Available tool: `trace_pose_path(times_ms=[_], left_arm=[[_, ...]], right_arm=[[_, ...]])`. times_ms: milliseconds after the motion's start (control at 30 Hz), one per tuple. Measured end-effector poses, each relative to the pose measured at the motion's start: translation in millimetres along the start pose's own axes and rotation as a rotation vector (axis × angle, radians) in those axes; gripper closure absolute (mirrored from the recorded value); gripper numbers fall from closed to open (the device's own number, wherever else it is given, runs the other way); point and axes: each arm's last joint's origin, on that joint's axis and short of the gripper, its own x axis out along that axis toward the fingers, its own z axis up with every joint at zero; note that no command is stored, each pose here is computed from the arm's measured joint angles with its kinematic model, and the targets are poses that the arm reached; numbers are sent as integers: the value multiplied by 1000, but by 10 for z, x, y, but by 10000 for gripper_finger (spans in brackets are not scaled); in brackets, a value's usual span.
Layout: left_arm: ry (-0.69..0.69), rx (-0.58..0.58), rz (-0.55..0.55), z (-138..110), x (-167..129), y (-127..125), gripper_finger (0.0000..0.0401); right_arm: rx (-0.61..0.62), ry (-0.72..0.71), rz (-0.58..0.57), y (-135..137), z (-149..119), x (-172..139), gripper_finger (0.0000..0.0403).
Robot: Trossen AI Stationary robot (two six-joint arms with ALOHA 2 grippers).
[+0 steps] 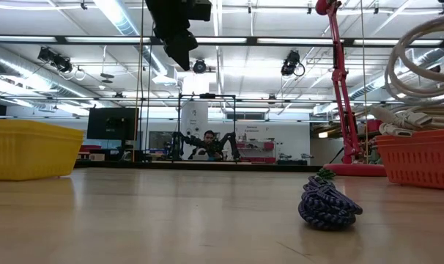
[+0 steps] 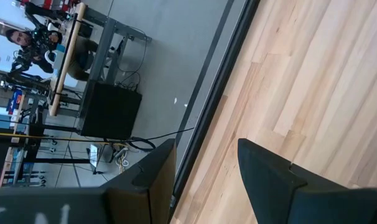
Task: Pick & Place USB Port
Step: Put the brown HDMI cable into the orange bin
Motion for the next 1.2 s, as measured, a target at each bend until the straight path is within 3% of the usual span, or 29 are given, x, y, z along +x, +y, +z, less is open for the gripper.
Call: trace_pose_path(times_ms=[167,300,567,900,1200], left_arm=[[0,0,0,0,0,0,224],[0,-1,0,1,0,0,224],[8,-21,6,0,30,22,224],[9,-25,-9,0,30,18,224],[23,-40,-30,-1,71,40,224]], right_arm=[[-37,-11,93,36,48,64,394],[12,62,64,-19,2,224,394],[-23,135,164,-47,-30,453,394],[-34,139,113,-76,-65,444,394],[-23,131,133,-77,-86,420,394]])
